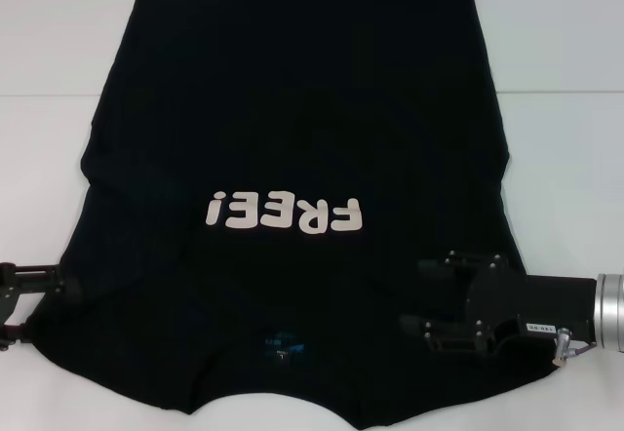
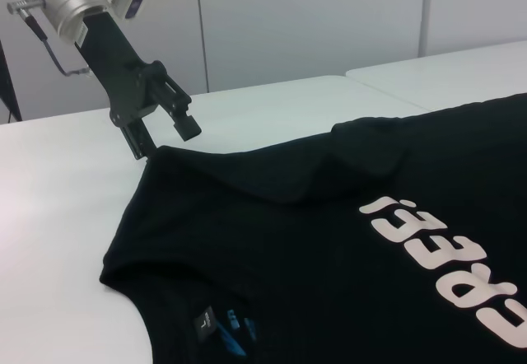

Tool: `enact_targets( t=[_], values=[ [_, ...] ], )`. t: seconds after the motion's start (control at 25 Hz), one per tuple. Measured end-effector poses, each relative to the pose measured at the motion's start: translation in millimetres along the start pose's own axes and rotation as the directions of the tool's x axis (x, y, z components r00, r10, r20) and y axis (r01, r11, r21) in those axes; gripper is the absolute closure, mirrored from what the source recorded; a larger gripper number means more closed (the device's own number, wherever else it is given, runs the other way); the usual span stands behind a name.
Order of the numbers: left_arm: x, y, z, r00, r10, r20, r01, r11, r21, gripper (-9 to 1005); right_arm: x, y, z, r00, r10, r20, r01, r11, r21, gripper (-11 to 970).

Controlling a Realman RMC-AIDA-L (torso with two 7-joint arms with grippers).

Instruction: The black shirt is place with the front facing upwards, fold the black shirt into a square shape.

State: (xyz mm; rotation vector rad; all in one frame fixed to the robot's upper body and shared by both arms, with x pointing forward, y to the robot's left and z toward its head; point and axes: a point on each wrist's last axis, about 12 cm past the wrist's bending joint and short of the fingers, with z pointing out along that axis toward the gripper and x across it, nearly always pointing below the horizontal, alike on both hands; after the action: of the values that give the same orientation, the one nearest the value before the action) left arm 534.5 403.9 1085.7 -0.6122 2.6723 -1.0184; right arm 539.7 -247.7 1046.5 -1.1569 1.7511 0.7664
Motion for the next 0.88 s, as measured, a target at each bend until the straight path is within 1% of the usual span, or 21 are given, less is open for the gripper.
enact_targets(
  t=[0.12, 0.24, 0.48, 0.68, 0.76, 0.88],
  values=[
    [-0.3, -0.6, -0.1, 1.0, 0.006, -0.002, -0.006, 1.0, -0.002, 59, -0.1, 0.2, -0.3, 1.0, 0.001, 0.002, -0.001, 1.0, -0.001, 151],
    [-1.8, -3.5, -0.2, 0.999, 0.033, -0.002, -0.033, 0.999, 0.001, 59, 0.3, 0.4, -0.7, 1.0, 0.002, 0.003, -0.002, 1.0, -0.001, 151],
    [-1.5, -5.4, 2.7, 0.998, 0.055, 0.0, -0.055, 0.998, -0.008, 132, 1.1, 1.6, -2.2, 1.0, 0.008, 0.007, -0.008, 1.0, -0.005, 150],
    [-1.0, -6.3, 4.4, 0.998, 0.059, -0.004, -0.059, 0.998, -0.008, 341, 1.9, 2.0, -2.9, 1.0, 0.01, 0.007, -0.01, 1.0, -0.004, 151],
    [-0.7, -6.4, 4.5, 0.998, 0.066, -0.006, -0.066, 0.998, -0.008, 549, 2.3, 2.1, -3.1, 1.0, 0.011, 0.006, -0.011, 1.0, -0.004, 151],
    [-0.7, -6.2, 4.5, 0.998, 0.068, -0.006, -0.068, 0.998, -0.009, 665, 2.4, 2.2, -3.2, 1.0, 0.011, 0.006, -0.011, 1.0, -0.003, 151]
  ],
)
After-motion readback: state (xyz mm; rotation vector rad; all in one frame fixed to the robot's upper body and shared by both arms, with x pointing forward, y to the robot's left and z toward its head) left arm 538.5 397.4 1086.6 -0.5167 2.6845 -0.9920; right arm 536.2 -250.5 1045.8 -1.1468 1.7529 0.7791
